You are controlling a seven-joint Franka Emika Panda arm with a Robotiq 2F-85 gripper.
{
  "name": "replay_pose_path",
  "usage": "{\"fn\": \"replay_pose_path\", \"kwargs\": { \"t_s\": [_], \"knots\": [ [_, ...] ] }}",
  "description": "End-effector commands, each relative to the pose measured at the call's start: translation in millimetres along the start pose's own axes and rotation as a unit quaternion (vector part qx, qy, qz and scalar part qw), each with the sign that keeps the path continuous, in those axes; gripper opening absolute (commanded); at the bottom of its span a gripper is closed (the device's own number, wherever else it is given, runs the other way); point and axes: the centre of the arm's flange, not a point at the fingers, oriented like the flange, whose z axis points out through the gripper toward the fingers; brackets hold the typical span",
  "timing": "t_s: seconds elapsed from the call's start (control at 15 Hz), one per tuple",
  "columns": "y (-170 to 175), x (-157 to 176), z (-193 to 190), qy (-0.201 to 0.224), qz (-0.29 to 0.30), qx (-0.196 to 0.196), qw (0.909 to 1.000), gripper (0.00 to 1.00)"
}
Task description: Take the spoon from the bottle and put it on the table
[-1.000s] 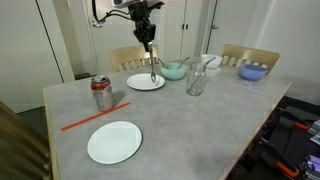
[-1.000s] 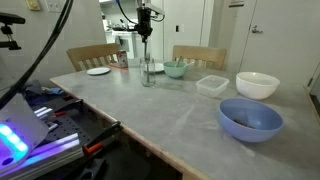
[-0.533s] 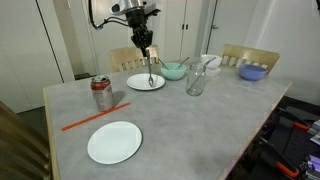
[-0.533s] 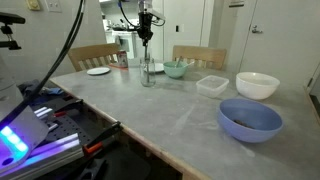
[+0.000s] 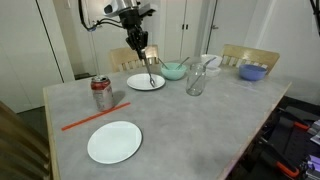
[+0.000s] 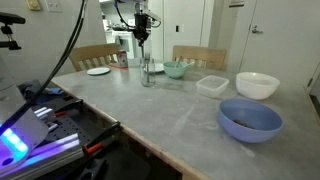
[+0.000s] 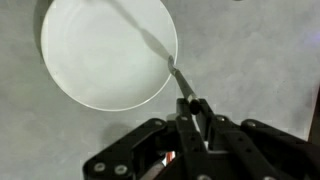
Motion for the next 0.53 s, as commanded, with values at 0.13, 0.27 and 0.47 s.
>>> {"fn": "replay_pose_path", "kwargs": {
  "t_s": [0.13,0.27,0.47],
  "knots": [
    [-4.5,42.6,-22.9,-0.016,-0.017,0.012,0.9997,0.04],
    [-9.0,54.5,-26.0,-0.019,-0.027,0.012,0.9994,0.04],
    [-9.5,62.6,-21.2,-0.023,-0.035,0.015,0.9990,0.04]
  ]
}}
